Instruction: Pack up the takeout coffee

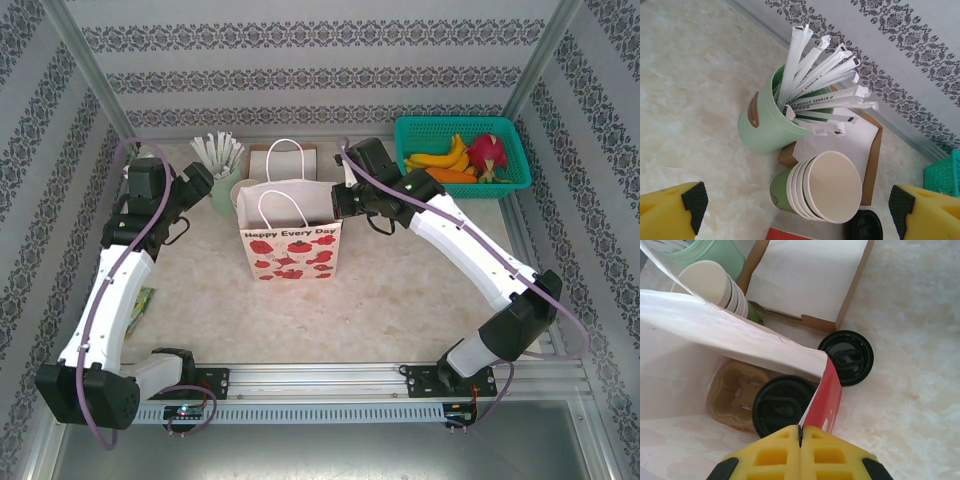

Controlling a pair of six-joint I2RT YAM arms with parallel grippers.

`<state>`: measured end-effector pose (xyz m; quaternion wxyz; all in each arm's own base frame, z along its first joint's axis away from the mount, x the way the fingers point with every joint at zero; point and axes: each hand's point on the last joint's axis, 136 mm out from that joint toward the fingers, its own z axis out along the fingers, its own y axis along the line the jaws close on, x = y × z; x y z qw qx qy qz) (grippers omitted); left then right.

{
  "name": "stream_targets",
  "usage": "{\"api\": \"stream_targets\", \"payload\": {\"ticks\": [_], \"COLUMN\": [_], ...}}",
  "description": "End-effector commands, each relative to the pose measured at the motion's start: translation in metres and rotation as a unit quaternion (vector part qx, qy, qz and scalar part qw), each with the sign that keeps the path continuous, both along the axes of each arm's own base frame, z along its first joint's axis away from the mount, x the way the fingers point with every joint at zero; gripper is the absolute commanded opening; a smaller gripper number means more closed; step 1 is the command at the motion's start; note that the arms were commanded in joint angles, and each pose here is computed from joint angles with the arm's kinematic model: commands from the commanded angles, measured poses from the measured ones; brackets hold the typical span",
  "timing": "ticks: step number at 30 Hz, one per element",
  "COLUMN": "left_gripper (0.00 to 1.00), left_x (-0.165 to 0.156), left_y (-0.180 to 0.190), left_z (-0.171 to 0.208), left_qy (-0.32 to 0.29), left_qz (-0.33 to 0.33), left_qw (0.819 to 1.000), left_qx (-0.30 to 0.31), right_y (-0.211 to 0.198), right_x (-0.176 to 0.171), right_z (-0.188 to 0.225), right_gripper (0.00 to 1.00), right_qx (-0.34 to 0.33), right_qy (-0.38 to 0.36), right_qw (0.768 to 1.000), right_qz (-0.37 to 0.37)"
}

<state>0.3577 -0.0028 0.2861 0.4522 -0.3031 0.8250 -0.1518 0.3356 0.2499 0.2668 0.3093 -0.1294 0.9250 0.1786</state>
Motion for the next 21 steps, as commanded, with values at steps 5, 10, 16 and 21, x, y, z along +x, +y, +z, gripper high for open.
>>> {"api": "stream_targets", "payload": {"ticks": [5, 10, 16, 21], "left_gripper": [0.93, 0.92, 0.88, 0.83], "left_x": [0.009, 0.020, 0.039, 0.058], "left_y": [0.003, -0.002, 0.003, 0.007], "left_z": [0.001, -0.007, -0.013, -0.025], "left_qy": [-0.010, 0.004, 0.011, 0.028], "left_qz": [0.004, -0.005, 0.002, 0.007], "left_qw": [1.000, 1.000, 1.000, 0.999], "left_qx": [-0.008, -0.015, -0.015, -0.015], "right_y": [-0.022, -0.030, -0.030, -0.035], "right_x": [-0.018, -0.015, -0.005, -0.006], "right_z": [0.014, 0.006, 0.007, 0.025], "right_gripper": [0.00, 0.00, 0.14, 0.59], "right_qx": [-0.011, -0.011, -0.003, 0.015], "right_qy": [-0.015, -0.009, -0.016, -0.040], "right_qw": [1.000, 1.000, 1.000, 0.999], "right_qz": [0.021, 0.016, 0.012, -0.004]}}
